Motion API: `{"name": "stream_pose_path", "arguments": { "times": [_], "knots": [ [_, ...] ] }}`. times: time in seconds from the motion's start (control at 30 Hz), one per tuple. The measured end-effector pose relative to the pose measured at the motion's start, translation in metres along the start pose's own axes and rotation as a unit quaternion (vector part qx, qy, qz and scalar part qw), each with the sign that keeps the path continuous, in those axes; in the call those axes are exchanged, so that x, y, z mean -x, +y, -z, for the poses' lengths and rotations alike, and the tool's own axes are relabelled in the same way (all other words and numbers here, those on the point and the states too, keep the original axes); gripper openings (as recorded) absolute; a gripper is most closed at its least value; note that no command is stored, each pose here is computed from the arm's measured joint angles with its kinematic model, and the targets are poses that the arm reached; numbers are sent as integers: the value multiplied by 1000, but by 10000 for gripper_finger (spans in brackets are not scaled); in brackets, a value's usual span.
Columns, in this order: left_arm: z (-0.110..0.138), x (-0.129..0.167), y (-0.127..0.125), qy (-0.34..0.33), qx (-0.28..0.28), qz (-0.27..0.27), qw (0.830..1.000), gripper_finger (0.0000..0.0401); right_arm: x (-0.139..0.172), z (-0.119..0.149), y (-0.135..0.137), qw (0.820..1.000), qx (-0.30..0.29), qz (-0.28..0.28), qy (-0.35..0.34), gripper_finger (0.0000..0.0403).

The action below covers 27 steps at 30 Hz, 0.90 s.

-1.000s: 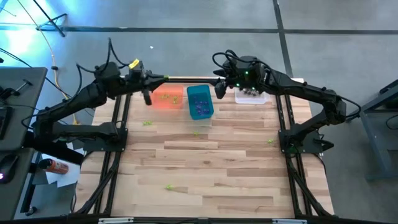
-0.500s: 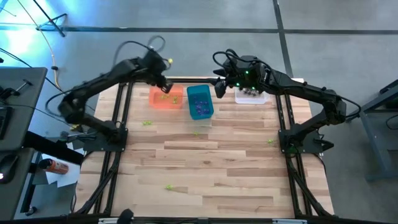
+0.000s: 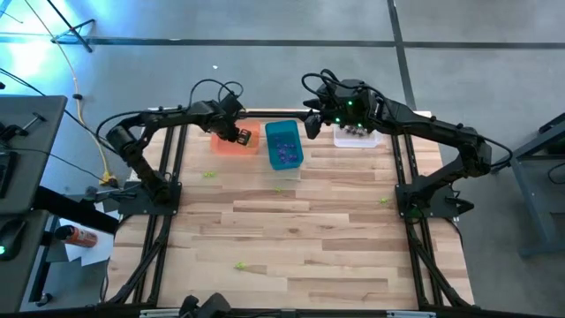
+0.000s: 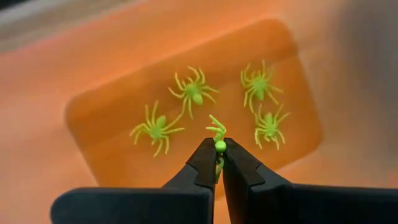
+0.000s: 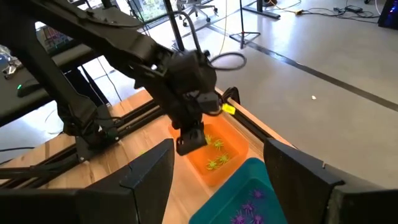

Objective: Sort Halloween decoration
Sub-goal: Put the green spider toy into the orange bin

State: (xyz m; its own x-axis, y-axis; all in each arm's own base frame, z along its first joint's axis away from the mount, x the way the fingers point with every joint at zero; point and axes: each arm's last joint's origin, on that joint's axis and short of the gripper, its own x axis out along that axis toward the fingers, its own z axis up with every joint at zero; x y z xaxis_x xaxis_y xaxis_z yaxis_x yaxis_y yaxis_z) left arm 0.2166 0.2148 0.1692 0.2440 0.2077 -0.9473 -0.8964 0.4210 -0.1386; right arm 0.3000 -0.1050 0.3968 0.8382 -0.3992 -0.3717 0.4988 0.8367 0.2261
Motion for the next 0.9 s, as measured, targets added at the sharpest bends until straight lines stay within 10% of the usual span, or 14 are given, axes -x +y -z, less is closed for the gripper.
{"name": "stream_pose_path", "arguments": {
  "times": [0.43,0.9],
  "knots": [
    [3,-26,-2,33,16,-18,999,11,0,1,0,1000,2,1,4,244],
    [-13,-6,-13,19,-2,-20,1000,131,0,3,-1,1000,16,5,15,244]
  ]
}}
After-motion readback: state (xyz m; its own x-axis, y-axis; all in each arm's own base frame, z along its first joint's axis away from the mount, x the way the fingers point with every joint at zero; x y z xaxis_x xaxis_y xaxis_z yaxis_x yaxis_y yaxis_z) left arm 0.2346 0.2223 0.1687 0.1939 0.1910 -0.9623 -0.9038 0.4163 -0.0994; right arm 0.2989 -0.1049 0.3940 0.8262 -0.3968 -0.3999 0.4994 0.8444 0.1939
